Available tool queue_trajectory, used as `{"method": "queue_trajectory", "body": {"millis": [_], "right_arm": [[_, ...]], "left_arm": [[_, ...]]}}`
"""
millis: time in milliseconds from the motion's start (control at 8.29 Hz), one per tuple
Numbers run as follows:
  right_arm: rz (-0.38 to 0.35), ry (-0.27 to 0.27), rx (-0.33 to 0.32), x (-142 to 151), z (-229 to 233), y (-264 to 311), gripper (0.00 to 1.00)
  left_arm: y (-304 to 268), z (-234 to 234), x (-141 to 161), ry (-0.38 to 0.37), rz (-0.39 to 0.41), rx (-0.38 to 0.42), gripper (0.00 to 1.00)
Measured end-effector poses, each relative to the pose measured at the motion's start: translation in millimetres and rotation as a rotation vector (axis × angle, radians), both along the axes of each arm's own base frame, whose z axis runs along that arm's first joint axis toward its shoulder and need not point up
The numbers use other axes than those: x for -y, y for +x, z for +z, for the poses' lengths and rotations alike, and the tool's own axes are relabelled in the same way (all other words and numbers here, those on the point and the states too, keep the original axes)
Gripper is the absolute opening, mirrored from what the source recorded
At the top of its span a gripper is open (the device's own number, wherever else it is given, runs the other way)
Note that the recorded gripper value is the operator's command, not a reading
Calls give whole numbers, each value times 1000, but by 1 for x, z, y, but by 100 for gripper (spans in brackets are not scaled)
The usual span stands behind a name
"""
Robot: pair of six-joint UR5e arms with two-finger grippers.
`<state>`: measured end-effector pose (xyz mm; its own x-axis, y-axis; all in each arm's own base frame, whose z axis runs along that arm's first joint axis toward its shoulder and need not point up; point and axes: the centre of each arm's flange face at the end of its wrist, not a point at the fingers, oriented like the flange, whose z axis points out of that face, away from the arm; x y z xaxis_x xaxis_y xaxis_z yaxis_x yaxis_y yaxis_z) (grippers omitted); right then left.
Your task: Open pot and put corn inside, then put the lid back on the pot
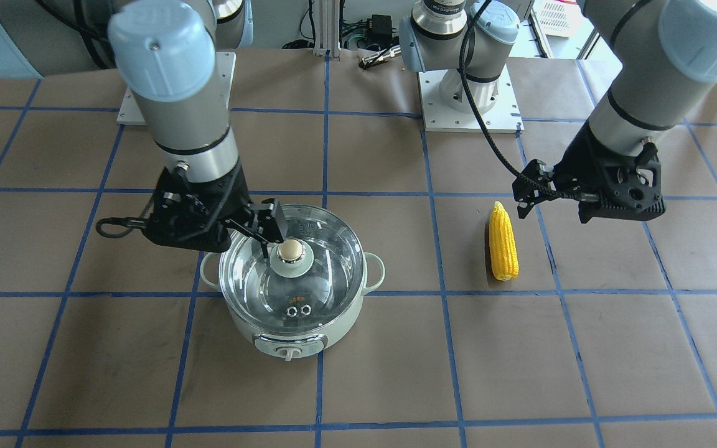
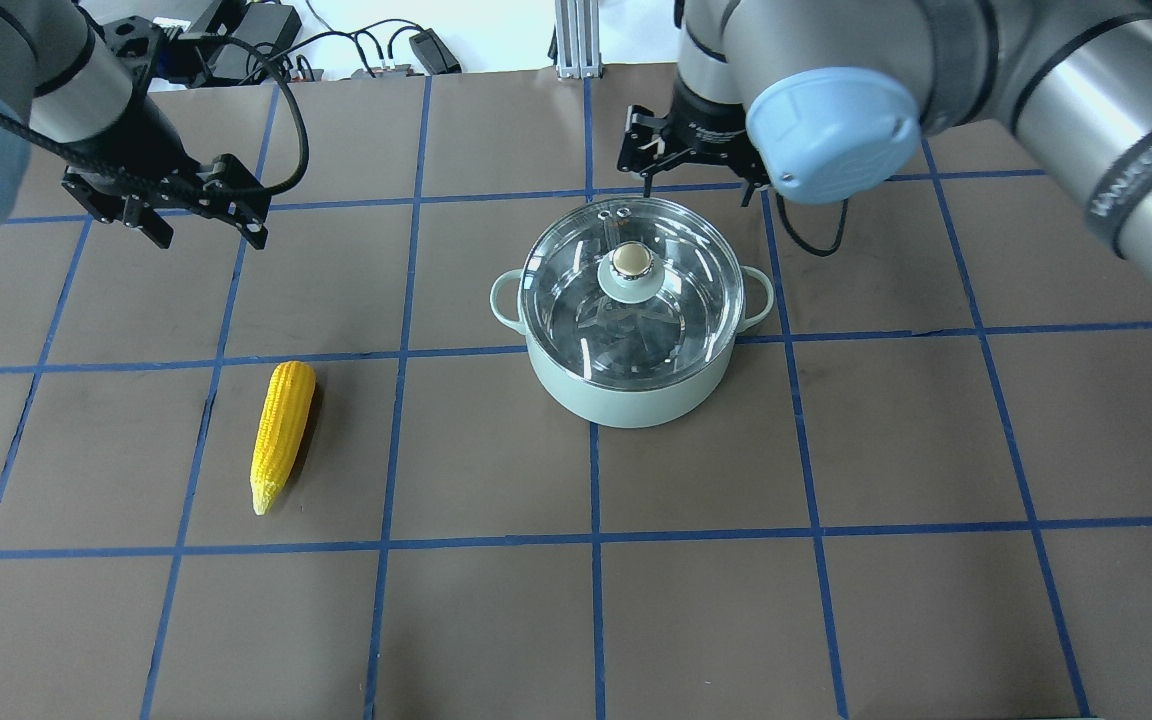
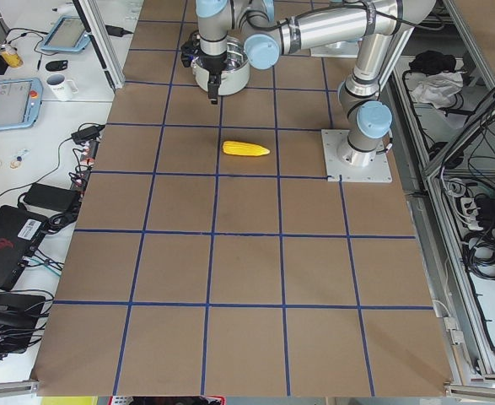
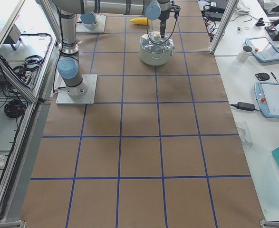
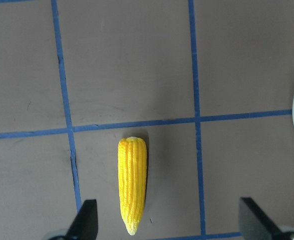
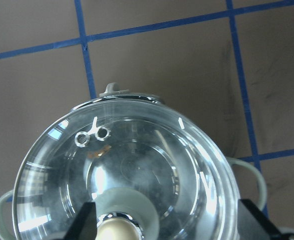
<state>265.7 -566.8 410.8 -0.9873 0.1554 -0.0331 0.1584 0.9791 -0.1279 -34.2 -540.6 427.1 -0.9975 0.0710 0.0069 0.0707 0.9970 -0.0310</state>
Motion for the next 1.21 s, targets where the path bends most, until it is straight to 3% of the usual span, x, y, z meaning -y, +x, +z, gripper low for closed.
{"method": "queue_trajectory", "body": {"millis": [241,482,723,844,965,1085,1206], "right_arm": [[-9,2,-17,-2,-37,53,99],[0,12,-42,-6,-53,63,94],[29,30,-58,-9,-61,64,92],[47,46,-65,-12,-65,63,86],[56,55,-69,-14,-67,62,57],[60,61,-70,-15,-69,61,42],[60,63,-66,-15,-69,62,34]], "left_arm": [[24,-85,3,11,-1,-1,99],[35,-163,-2,103,4,-24,99],[36,-206,-7,135,-3,-29,100],[35,-221,-12,157,-5,-32,100],[34,-231,-17,173,-6,-35,100],[34,-237,-20,185,-8,-36,100],[34,-240,-22,192,-9,-36,97]]}}
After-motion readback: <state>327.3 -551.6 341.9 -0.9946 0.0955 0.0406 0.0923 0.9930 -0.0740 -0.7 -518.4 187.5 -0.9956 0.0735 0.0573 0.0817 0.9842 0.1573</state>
